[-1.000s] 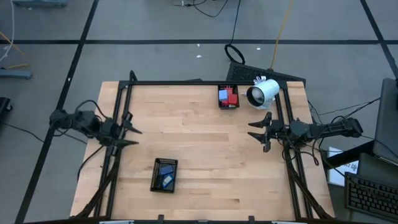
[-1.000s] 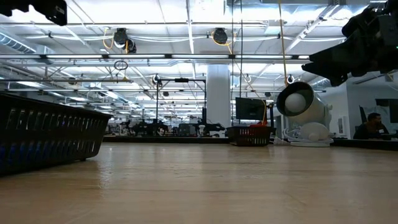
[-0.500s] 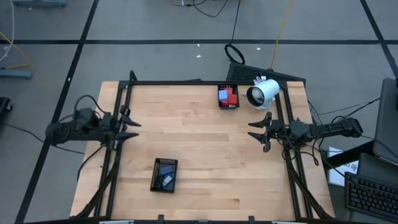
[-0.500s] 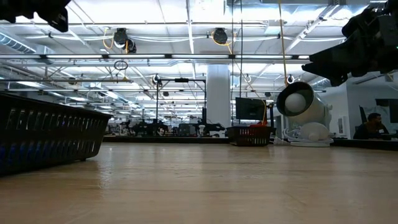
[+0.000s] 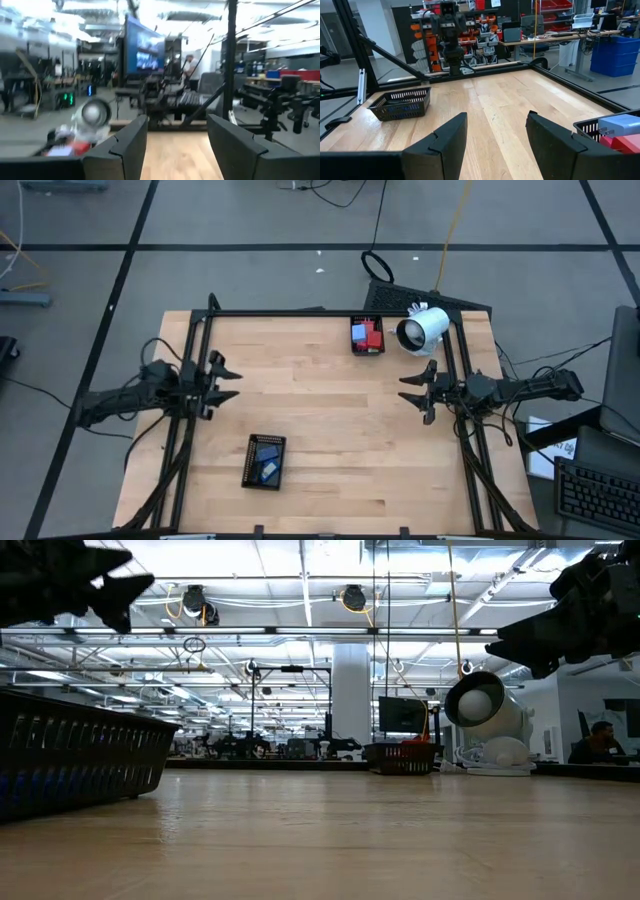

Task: Pick & Place Office items
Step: Return to Home Position

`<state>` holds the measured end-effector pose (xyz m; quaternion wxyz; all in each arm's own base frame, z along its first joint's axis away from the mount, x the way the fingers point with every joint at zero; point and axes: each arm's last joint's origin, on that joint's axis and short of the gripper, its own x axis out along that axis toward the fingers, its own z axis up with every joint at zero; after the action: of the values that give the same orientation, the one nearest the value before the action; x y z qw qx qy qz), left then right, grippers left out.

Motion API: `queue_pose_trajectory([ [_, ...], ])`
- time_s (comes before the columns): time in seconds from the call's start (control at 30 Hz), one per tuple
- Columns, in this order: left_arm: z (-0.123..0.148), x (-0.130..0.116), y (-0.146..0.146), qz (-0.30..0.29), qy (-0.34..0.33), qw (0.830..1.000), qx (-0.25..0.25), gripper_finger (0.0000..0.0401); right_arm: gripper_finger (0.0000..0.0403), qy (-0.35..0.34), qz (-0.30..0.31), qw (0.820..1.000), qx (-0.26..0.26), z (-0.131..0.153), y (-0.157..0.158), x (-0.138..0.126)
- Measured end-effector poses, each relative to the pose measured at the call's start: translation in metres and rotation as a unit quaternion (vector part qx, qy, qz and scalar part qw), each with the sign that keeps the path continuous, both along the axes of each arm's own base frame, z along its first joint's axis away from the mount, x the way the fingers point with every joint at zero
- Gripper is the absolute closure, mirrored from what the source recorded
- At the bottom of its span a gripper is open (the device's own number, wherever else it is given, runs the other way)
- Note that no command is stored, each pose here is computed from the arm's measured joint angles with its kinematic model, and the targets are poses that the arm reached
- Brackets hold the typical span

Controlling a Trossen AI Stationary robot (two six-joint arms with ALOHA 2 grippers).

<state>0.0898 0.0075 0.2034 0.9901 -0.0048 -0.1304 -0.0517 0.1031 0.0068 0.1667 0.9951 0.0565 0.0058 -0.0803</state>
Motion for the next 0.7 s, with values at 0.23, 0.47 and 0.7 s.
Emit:
queue_pose_trajectory([
  [0.23,-0.012,0.002,0.004,0.0,0.043,0.999,-0.004,0.0188,0.0206,0.0,0.0,1.0,0.0,0.0,0.0,0.0],
  [0.47,-0.021,0.003,0.006,0.032,0.087,0.996,-0.011,0.0205,0.0206,0.0,0.0,1.0,0.0,0.0,0.0,0.0],
  [0.7,-0.021,0.004,0.006,0.066,0.086,0.994,-0.013,0.0224,0.0206,0.0,0.0,1.0,0.0,0.0,0.0,0.0],
])
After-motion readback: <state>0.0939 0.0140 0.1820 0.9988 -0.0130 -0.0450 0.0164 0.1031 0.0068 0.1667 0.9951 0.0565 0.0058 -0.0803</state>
